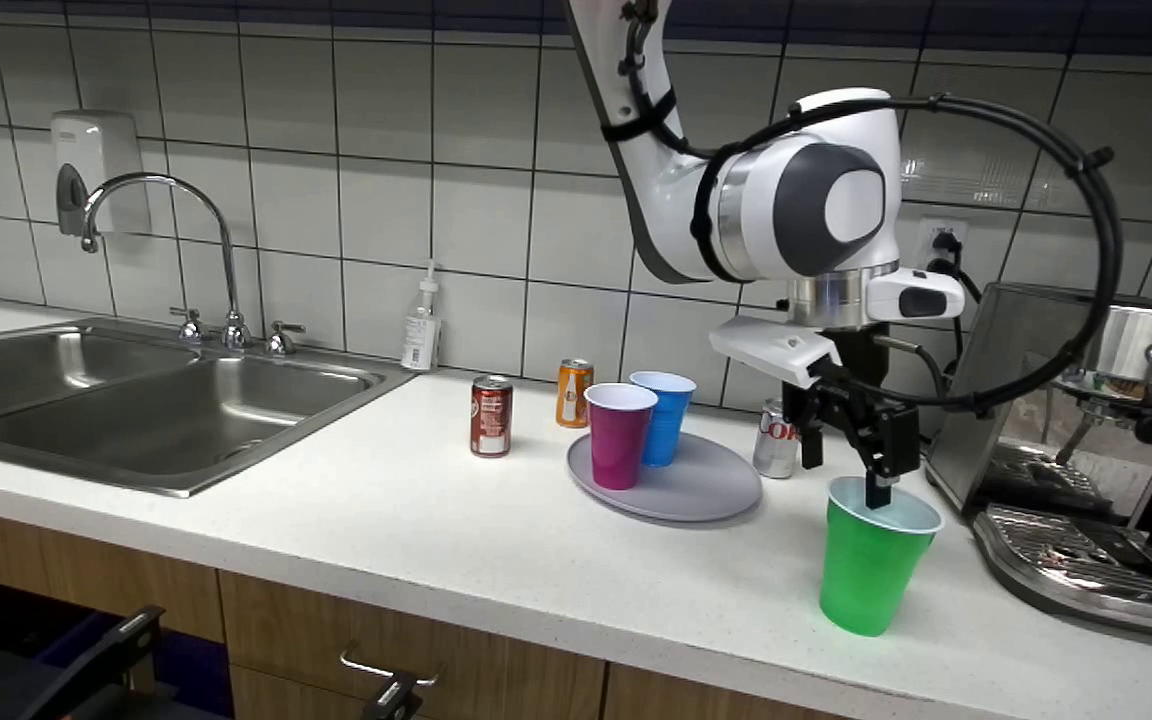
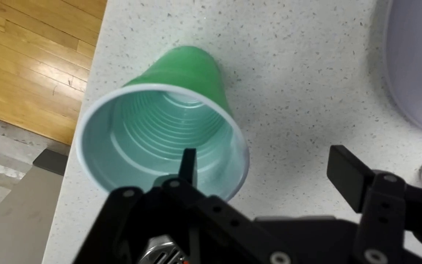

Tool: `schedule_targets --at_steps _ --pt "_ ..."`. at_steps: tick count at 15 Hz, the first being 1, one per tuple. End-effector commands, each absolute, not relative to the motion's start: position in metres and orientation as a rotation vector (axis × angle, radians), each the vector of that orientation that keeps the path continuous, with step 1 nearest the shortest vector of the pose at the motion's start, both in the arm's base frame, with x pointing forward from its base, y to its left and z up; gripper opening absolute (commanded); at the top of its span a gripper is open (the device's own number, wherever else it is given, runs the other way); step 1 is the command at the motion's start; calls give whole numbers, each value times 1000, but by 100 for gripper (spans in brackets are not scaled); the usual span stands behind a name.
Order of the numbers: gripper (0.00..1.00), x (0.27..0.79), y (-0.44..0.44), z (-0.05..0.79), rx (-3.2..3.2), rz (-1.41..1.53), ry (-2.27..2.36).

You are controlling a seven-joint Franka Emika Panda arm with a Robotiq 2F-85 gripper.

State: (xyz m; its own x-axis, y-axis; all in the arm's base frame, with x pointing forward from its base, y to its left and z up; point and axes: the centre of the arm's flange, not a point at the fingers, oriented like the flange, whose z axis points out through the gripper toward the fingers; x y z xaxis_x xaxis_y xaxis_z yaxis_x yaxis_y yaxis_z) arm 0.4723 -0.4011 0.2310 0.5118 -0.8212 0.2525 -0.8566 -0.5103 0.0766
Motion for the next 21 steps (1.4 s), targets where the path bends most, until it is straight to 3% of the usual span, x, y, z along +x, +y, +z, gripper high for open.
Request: schedule_targets --at_steps 1,9,21 --pt "61 478 -410 234 2549 250 -1477" --pt "0 480 -407 244 2549 281 -1471" --pt "1 490 -372 280 2567 388 -1407"
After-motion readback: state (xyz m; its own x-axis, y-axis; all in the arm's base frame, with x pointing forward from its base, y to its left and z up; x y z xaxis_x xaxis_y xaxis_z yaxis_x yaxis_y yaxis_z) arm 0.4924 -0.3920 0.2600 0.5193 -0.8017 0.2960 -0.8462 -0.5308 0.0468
